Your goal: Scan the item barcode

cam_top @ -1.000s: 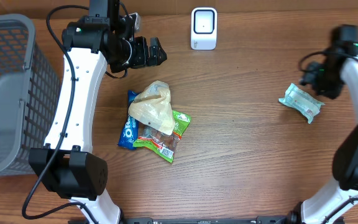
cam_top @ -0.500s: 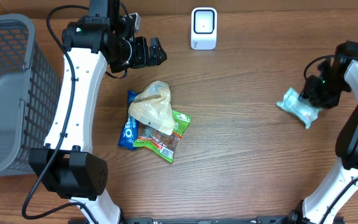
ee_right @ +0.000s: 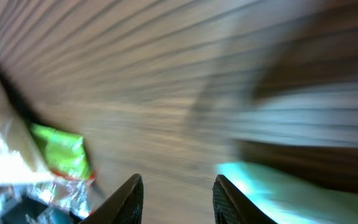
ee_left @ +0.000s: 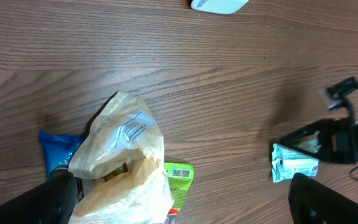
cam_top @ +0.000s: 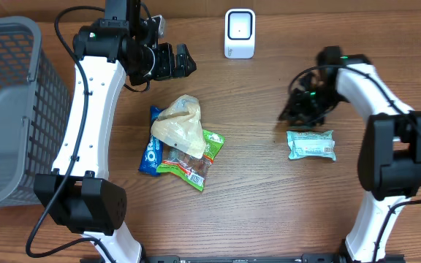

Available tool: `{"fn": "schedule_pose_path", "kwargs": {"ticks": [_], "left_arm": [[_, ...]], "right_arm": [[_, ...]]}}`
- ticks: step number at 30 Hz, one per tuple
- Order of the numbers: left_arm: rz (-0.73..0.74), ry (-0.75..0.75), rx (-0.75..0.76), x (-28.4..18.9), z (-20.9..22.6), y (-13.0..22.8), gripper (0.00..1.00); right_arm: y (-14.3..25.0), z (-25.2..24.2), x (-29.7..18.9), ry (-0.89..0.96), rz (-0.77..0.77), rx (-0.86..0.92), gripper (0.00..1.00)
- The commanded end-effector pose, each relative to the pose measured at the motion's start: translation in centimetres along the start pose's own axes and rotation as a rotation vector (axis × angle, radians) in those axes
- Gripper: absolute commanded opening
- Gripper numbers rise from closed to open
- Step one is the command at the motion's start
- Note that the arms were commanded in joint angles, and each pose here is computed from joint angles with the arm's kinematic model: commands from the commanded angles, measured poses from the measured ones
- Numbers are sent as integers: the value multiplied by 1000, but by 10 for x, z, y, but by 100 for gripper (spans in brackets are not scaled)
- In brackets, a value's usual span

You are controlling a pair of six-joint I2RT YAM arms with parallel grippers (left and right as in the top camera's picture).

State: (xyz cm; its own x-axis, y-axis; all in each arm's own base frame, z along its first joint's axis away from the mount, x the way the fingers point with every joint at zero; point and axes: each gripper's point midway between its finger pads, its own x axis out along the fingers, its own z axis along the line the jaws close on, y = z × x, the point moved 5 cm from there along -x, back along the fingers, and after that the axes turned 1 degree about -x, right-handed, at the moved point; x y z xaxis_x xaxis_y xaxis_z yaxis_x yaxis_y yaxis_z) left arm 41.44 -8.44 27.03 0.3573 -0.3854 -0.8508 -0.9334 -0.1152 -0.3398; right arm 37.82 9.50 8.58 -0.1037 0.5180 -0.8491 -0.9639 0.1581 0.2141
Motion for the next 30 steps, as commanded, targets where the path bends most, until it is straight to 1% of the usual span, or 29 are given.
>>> {"fn": "schedule_pose_path", "kwargs": {"ticks": [1, 4, 5, 6, 8, 10, 11, 12, 15, 19, 22, 26, 30], "left_arm": [[-17, -2, 19, -3, -3, -3, 100], [-17, -2, 19, -3, -3, -3, 100], [-17, -2, 19, -3, -3, -3, 100], [-17, -2, 19, -3, -3, -3, 100], [-17, -2, 19, -3, -3, -3, 100], [-17, -2, 19, -3, -3, -3, 100], [-17, -2, 19, -3, -3, -3, 100], [-17, -2, 19, -3, -3, -3, 100], [-17, -2, 19, -3, -3, -3, 100], [-17, -2, 19, -3, -3, -3, 100], [-17, -2, 19, -3, -3, -3, 100], [-17, -2, 19, -3, -3, -3, 100], [-17, -2, 19, -3, -3, -3, 100]], "right_arm": [[2, 21, -9, -11, -1, -64, 35], [-3, 17, -39, 104, -68, -23, 27], [-6, 6, -60, 206, -139, 82, 27], [-8, -2, -78, 260, -195, 141, 27], [-5, -12, -112, 276, -280, 201, 29], [5, -23, -131, 271, -282, 249, 31], [17, -32, -136, 283, -241, 285, 30], [31, -41, -139, 304, -170, 279, 27], [59, -51, -139, 336, -17, 243, 25], [73, -61, -124, 368, 57, 241, 26], [87, -81, -91, 383, 152, 275, 25], [97, -99, -60, 394, 196, 316, 24], [90, -111, -40, 389, 136, 336, 23]]}}
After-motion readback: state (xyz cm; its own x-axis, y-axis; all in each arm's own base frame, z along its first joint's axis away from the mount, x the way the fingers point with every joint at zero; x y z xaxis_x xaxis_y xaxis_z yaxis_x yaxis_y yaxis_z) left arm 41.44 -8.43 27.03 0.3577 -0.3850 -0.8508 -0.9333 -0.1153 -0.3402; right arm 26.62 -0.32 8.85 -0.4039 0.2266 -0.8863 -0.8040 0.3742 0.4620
